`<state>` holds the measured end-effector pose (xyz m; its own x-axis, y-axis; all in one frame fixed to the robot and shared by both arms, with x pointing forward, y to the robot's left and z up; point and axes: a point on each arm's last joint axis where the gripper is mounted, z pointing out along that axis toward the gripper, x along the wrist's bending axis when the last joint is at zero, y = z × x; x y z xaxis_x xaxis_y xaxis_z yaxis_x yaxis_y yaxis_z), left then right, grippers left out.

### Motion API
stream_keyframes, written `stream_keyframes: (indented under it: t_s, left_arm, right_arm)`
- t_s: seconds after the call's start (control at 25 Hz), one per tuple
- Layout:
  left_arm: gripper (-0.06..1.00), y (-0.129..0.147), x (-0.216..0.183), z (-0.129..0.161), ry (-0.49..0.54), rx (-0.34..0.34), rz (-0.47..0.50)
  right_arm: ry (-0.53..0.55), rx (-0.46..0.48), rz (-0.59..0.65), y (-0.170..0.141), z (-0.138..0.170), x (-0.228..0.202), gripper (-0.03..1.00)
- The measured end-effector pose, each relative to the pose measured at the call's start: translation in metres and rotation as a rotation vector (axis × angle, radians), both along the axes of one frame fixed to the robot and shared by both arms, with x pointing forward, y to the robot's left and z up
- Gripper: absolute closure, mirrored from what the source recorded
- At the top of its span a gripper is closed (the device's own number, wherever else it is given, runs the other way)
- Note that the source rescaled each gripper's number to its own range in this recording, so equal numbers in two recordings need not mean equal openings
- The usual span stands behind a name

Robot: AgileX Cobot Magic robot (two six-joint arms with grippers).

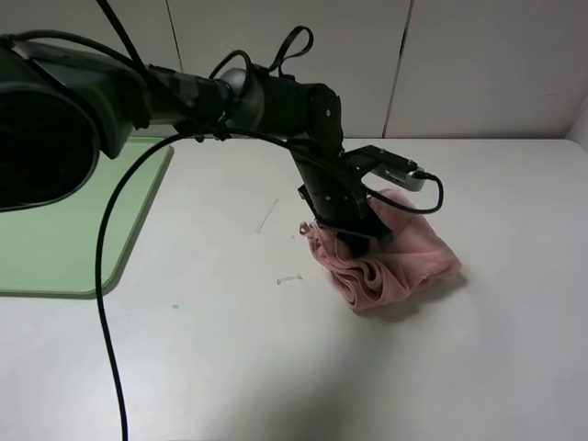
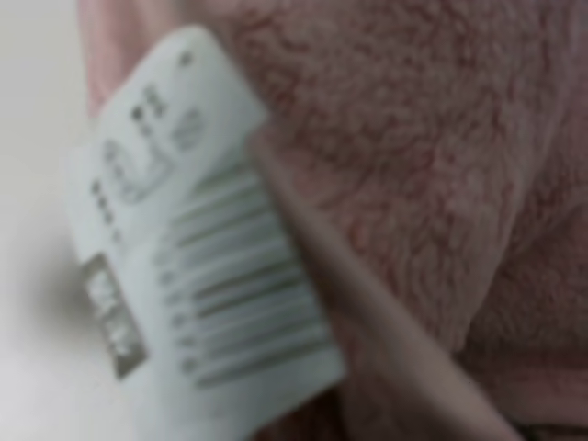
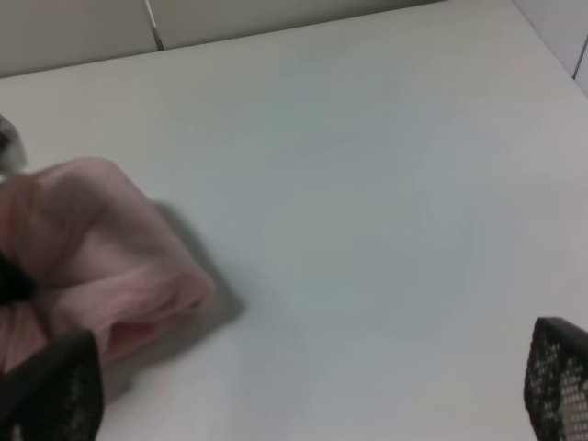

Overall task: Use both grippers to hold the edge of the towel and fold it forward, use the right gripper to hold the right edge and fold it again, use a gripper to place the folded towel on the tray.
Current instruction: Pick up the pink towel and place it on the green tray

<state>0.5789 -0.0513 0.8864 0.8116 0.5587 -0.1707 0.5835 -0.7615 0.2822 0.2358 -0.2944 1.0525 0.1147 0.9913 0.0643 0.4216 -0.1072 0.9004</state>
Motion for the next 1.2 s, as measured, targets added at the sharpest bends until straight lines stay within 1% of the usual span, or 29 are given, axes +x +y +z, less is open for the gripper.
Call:
stream_keyframes:
  t_s: [0.24,0.6,0.72,0.76,0.96,1.2]
  left_arm:
    - [0.69,0.026,0.014,0.042,-0.001,-0.008,0.046]
    - [0.69,0.075,0.034,0.073,0.053,0.024,0.122]
    - [0.69,0.093,0.041,0.081,0.065,0.046,0.145]
    - [0.69,0.1,0.043,0.085,0.065,0.052,0.155]
    - [0.69,0.14,0.057,0.107,0.043,0.037,0.226]
    - [0.69,0.2,0.067,0.111,0.064,0.049,0.342]
  right_arm:
    - [0.0,0.001,0.001,0.0,0.0,0.0,-0.03]
    - [-0.001,0.004,0.003,0.0,0.0,0.0,-0.03]
    - [-0.001,0.004,0.003,0.0,0.0,0.0,-0.03]
    - [-0.001,0.004,0.003,0.0,0.0,0.0,-0.03]
    - [-0.001,0.006,0.004,0.001,0.0,0.0,-0.03]
    - [-0.001,0.007,0.004,0.001,0.0,0.0,-0.03]
